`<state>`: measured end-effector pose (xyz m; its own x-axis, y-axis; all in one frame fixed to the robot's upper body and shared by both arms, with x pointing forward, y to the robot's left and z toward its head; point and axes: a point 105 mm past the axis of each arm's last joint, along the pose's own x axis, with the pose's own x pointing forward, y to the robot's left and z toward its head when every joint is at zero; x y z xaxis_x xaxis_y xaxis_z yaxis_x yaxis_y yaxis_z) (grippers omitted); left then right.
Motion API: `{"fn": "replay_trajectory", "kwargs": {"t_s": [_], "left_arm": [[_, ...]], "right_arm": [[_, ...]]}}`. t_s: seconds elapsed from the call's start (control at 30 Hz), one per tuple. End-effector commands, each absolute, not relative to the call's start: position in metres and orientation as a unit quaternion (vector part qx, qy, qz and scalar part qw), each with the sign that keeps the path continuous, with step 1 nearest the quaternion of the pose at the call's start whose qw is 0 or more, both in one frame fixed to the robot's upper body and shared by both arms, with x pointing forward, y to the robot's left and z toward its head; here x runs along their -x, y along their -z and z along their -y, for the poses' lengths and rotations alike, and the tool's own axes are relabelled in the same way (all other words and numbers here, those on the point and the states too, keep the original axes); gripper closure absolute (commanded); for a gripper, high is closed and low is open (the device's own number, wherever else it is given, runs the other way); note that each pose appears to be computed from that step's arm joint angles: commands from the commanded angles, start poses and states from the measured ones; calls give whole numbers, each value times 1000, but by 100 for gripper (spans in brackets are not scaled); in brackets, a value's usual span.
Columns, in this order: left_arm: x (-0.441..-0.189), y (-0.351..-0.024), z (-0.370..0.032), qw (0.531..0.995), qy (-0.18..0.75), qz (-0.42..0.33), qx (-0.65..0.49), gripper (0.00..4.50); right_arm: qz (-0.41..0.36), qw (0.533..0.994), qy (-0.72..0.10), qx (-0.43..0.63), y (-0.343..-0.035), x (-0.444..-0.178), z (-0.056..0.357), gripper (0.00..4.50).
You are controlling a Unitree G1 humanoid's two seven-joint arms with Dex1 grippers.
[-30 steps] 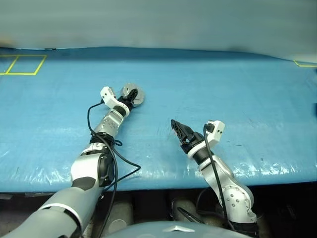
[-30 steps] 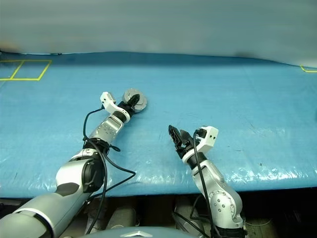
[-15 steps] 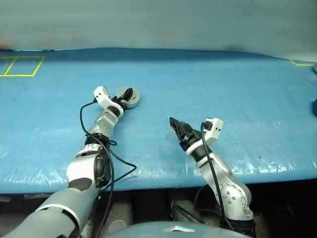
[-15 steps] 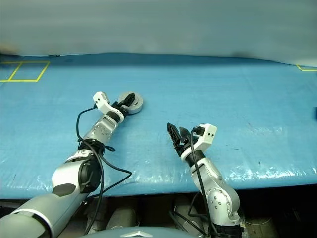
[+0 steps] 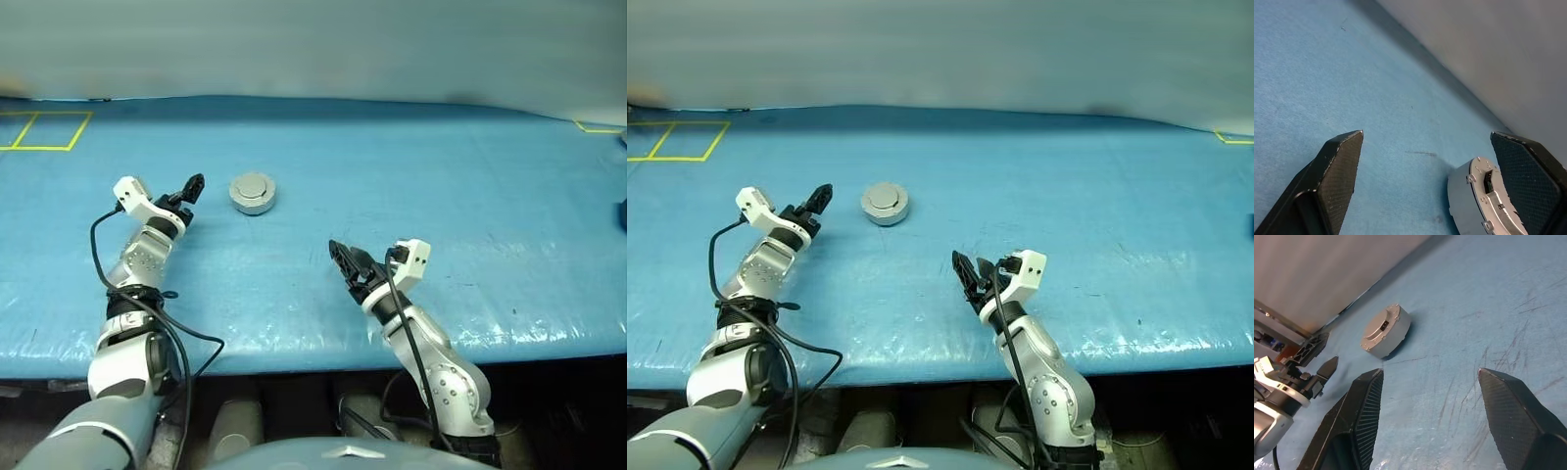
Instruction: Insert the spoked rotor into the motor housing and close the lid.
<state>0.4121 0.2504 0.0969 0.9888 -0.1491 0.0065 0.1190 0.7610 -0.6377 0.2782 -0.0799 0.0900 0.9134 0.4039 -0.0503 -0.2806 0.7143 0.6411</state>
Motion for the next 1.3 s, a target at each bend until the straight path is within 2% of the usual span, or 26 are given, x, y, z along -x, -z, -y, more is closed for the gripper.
{"fn": "replay_trajectory", "kwargs": {"t_s": [0.03, 0.33, 0.5, 0.7, 0.73, 0.83, 0.93, 1.13, 1.3], "left_arm": [[-410, -121, -258, 939, 88, 11, 332, 4], [-407, -115, -251, 933, 97, 0, 347, 4], [-401, -133, -245, 938, 134, 28, 318, 4], [-369, -181, -173, 926, 316, 80, 192, 4], [-357, -184, -151, 919, 363, 84, 132, 4], [-330, -177, -109, 890, 449, 71, 36, 4], [-314, -156, -91, 881, 471, 46, -14, 4], [-307, -129, -92, 912, 409, 17, -2, 4], [-304, -112, -105, 943, 332, 5, 1, 4]], "right_arm": [[-77, 920, -204, -325, -101, -280, 76, 127], [-95, 921, -211, -313, -95, -279, 70, 127], [-85, 920, -212, -320, -100, -278, 73, 127], [-15, 956, -187, -224, -120, -277, 93, 127], [-1, 968, -183, -171, -124, -278, 99, 127], [20, 982, -176, -63, -129, -278, 108, 127], [21, 985, -170, -10, -127, -277, 114, 127], [-6, 992, -125, 33, -108, -274, 127, 127], [-17, 992, -120, 34, -98, -267, 122, 127]]}}
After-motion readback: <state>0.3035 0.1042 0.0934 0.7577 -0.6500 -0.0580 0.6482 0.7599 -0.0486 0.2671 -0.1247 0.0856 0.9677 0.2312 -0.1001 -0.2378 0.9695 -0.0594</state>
